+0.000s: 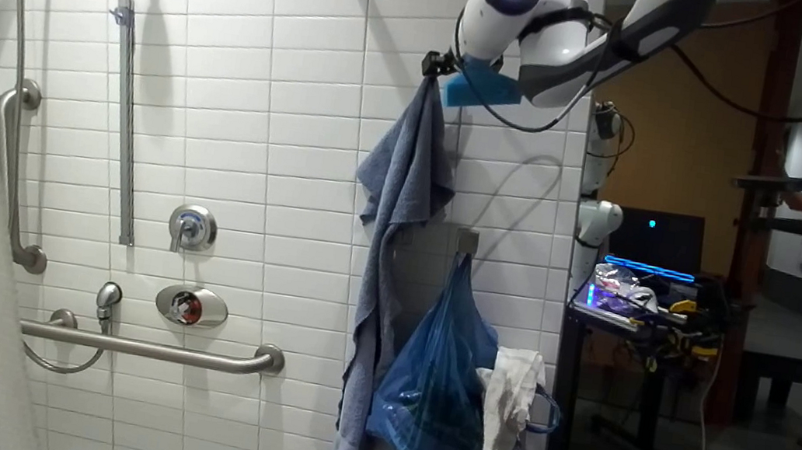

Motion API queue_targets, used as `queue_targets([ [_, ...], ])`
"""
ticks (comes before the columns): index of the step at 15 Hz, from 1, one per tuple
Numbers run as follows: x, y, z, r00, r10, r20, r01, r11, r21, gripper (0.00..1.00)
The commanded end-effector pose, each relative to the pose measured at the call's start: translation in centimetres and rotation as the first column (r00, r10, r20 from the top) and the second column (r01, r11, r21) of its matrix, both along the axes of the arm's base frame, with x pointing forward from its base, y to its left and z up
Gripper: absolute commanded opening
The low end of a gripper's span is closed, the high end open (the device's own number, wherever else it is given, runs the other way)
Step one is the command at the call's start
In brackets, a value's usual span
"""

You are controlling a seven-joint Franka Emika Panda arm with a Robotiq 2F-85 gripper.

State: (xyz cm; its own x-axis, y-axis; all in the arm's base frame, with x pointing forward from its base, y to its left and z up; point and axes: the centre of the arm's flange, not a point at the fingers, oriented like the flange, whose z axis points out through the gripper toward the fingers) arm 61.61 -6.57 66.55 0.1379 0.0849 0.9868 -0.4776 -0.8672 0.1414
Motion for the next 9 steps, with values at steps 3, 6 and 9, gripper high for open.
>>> queue_targets([
  [3, 0.00, 0.00, -0.03, 1.000, 0.000, -0.001, 0.000, 1.000, 0.000, 1.00],
  [6, 0.00, 0.00, -0.05, 1.000, 0.000, -0.001, 0.000, 1.000, 0.000, 1.00],
  [9, 0.11, -0.04, -0.24, 1.000, -0.004, -0.007, 0.004, 1.000, 0.006, 0.97],
])
